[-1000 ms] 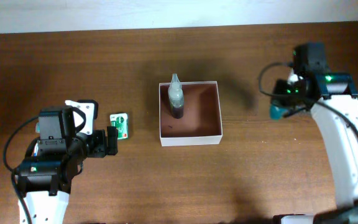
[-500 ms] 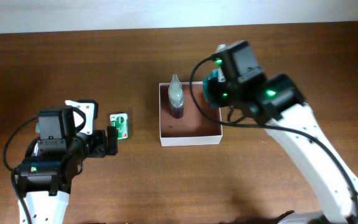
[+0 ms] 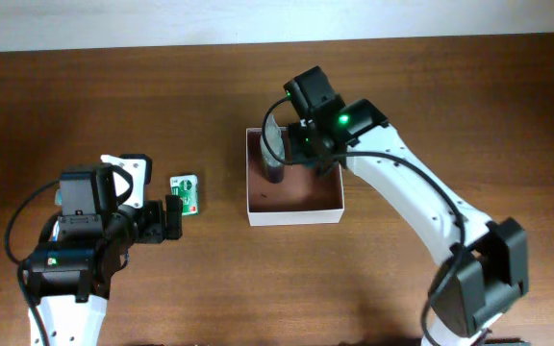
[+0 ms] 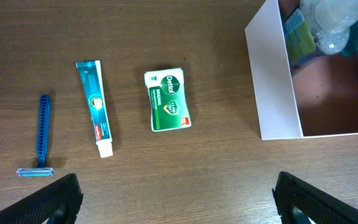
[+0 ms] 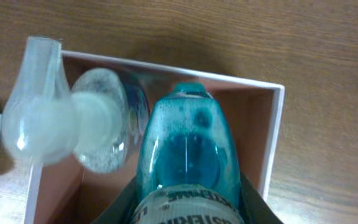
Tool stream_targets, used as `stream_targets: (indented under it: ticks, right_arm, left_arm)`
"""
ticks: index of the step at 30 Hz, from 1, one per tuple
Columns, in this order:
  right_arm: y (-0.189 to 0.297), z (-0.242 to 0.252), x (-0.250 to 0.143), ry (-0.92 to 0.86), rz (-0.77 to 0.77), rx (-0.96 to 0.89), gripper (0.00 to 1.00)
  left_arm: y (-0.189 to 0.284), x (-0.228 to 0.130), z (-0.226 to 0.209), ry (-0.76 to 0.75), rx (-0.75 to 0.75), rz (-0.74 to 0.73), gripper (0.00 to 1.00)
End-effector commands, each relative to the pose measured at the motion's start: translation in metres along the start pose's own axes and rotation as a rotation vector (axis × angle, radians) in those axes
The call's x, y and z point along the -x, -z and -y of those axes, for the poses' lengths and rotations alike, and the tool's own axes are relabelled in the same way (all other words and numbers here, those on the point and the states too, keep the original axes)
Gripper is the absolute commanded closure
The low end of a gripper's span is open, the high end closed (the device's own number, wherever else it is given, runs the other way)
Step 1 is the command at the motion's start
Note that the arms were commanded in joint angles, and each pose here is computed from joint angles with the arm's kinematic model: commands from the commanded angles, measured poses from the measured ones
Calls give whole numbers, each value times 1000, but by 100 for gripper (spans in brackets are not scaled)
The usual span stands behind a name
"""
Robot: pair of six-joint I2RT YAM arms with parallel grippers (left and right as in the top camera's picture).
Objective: Pack container
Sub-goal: 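Carry the Listerine bottle with the right gripper into the box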
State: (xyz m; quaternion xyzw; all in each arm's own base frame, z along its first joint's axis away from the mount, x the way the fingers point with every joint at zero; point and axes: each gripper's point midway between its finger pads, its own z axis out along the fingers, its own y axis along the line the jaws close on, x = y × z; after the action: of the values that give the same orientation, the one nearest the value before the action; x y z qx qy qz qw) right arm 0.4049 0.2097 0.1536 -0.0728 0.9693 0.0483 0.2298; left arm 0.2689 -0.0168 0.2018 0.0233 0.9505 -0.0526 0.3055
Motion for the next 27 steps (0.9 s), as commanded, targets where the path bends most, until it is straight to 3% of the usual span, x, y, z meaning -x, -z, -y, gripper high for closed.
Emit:
stream_targets:
  ticks: [1, 5, 6, 8, 11, 14, 27]
  right_arm:
    - [-9, -3, 13, -13, 37, -10, 96]
    - [-21, -4, 11, -11, 24, -14, 90]
    - [-22, -4, 10, -11, 21, -16, 86]
    - [-23, -4, 10, -10, 21, -16, 67]
    - [-23, -5, 11, -11, 24, -14, 62]
    - [-23, -5, 11, -10, 24, -14, 49]
    - [-16, -5, 11, -10, 25, -6, 46]
  left_arm:
    - [5, 7, 1, 10, -8, 22, 1]
    - [5, 7, 1, 10, -8, 21, 1]
    - [5, 7, 1, 10, -8, 21, 1]
    - [5, 7, 1, 10, -8, 21, 1]
    - [5, 7, 1, 10, -8, 22, 1]
    - [5, 7, 1, 10, -8, 21, 1]
    - [5, 7, 1, 10, -8, 21, 1]
